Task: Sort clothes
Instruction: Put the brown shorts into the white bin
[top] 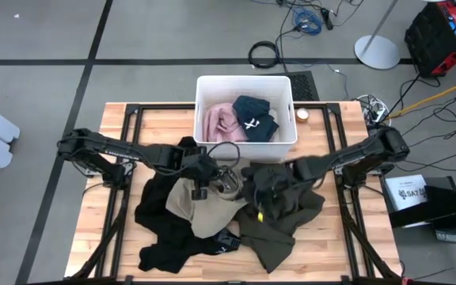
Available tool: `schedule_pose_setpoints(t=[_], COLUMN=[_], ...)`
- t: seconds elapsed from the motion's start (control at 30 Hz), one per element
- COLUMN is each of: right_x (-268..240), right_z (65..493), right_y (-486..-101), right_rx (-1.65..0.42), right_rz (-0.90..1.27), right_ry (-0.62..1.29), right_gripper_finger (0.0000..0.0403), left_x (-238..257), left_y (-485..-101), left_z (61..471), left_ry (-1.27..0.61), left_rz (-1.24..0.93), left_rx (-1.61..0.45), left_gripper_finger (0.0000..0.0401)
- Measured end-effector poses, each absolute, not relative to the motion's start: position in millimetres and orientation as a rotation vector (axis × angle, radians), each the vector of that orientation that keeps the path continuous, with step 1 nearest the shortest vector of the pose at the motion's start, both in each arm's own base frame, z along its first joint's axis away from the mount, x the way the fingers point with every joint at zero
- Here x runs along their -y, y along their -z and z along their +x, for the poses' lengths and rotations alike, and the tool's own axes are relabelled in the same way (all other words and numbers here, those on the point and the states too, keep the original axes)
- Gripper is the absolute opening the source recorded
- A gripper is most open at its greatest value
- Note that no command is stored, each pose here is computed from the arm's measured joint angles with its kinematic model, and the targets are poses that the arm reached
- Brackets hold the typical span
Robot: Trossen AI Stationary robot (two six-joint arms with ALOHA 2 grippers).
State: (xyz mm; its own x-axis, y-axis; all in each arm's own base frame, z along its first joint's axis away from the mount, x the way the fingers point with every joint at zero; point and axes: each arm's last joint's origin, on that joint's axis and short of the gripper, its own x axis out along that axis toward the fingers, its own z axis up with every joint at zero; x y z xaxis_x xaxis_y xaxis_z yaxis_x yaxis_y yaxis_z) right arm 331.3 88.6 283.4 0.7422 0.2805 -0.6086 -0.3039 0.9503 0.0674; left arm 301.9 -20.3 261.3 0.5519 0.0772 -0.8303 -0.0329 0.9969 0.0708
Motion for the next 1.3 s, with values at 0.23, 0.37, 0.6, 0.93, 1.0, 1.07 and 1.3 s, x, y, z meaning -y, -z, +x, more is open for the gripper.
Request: schedule_pose_setpoints(t=[0.23,0.37,0.6,0.93,1.0,1.07,1.3], right_x=[-103.6,-103.8,-103.9,-103.6,-103.5,-103.3,-102.8], right_z=[340.4,340.8,339.0,337.9,337.9,337.4,335.4], right_y=[-265.9,-263.1,-261.1,-259.9,-259.9,-259.3,-256.5], right_rx=[-0.670,-0.685,-0.713,-0.729,-0.730,-0.738,-0.770], right_rz=[-0.098,-0.100,-0.102,-0.105,-0.106,-0.104,-0.104], right_ry=[-0.256,-0.262,-0.261,-0.261,-0.260,-0.258,-0.252], right_gripper_finger=[0.0208,0.0208,0.0208,0.0208,0.0208,0.0208,0.0208], left_x=[18.0,20.5,26.0,24.2,24.5,24.8,28.0], left_y=[-260.2,-257.5,-248.8,-224.8,-214.8,-203.1,-159.9], left_z=[300.1,298.7,304.4,316.1,319.9,324.1,335.9], left_ry=[-0.132,-0.122,-0.101,-0.160,-0.148,-0.136,-0.041], left_rz=[-0.064,-0.047,-0.021,-0.011,0.017,0.049,0.138], left_rx=[-1.001,-1.032,-1.055,-1.126,-1.161,-1.201,-1.342], left_gripper_finger=[0.0125,0.0129,0.0184,0.0285,0.0298,0.0307,0.0315])
